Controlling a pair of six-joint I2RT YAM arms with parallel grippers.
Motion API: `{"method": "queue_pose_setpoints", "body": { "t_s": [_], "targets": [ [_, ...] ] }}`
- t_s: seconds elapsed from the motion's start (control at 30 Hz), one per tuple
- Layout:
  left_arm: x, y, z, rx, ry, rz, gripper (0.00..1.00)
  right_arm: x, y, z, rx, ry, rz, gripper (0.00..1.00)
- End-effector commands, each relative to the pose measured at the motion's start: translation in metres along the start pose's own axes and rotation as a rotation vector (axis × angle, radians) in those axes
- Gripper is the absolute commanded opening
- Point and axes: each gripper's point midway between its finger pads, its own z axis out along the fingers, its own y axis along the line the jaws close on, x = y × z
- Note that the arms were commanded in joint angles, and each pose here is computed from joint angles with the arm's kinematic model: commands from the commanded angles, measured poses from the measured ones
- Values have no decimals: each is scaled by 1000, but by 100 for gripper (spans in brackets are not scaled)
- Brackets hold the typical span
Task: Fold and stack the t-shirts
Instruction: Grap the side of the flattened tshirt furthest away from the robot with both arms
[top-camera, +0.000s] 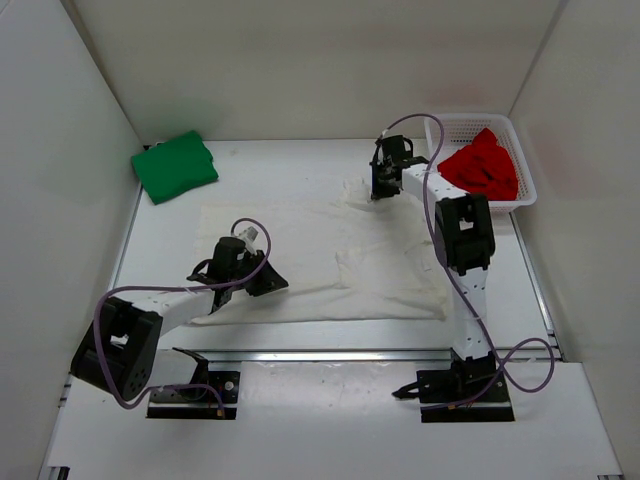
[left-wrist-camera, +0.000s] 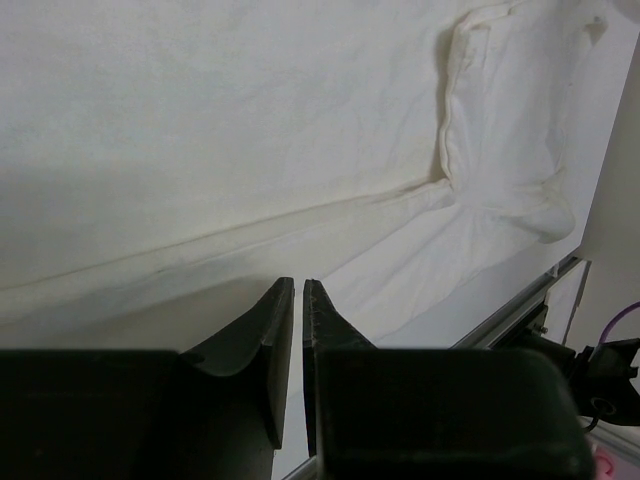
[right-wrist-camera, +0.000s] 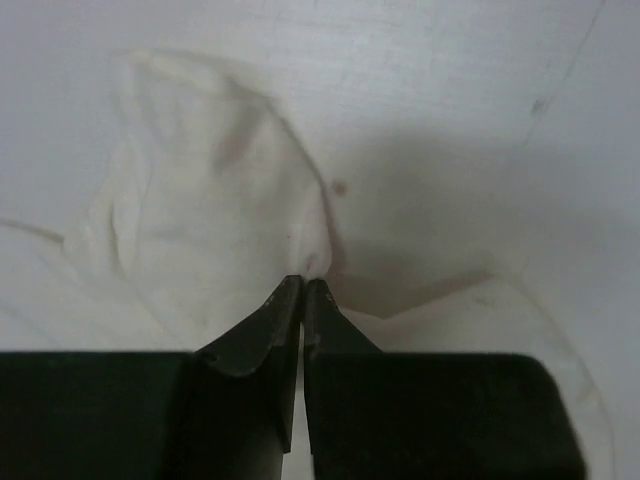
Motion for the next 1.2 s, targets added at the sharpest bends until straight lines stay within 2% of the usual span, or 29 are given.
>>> {"method": "queue_pose_setpoints", "body": {
  "t_s": [0.0, 0.1, 0.17, 0.27, 0.33, 0.37, 0.47, 0.6, 0.73, 1.0, 1.17],
  "targets": [
    [-6, -12, 1, 45, -12, 18, 20, -31, 32, -69, 80, -144, -100, 0],
    [-7, -15, 1, 59, -9, 13, 20, 3, 62, -86, 78, -135, -114, 5],
    [-3, -10, 1, 50, -3, 11, 20, 47, 66, -81, 70, -73, -121, 6],
    [-2, -10, 1, 51, -1, 11, 20, 86, 78, -91, 15, -35, -101, 8],
    [-3, -10, 1, 55, -5, 14, 20, 102, 89, -102, -14, -45, -119, 21],
    [-4, -11, 1, 56, -8, 18, 20, 113, 92, -107, -15, -38, -128, 23],
    [-5, -10, 0, 58, -16, 3, 20, 112, 103, -133, -77, -81, -152, 32],
    [-8, -12, 0, 61, -24, -2, 20, 67, 89, -162, -139, -188, -53, 35],
    [-12, -11, -2, 50, -34, -6, 20, 36, 45, -154, -101, -257, 66, 34],
    [-11, -12, -1, 55, -35, -3, 20, 46, 50, -115, -249, -165, 144, 32],
    [-8, -14, 1, 58, -20, 4, 20, 61, 81, -88, -261, -87, 60, 32]
  ]
}}
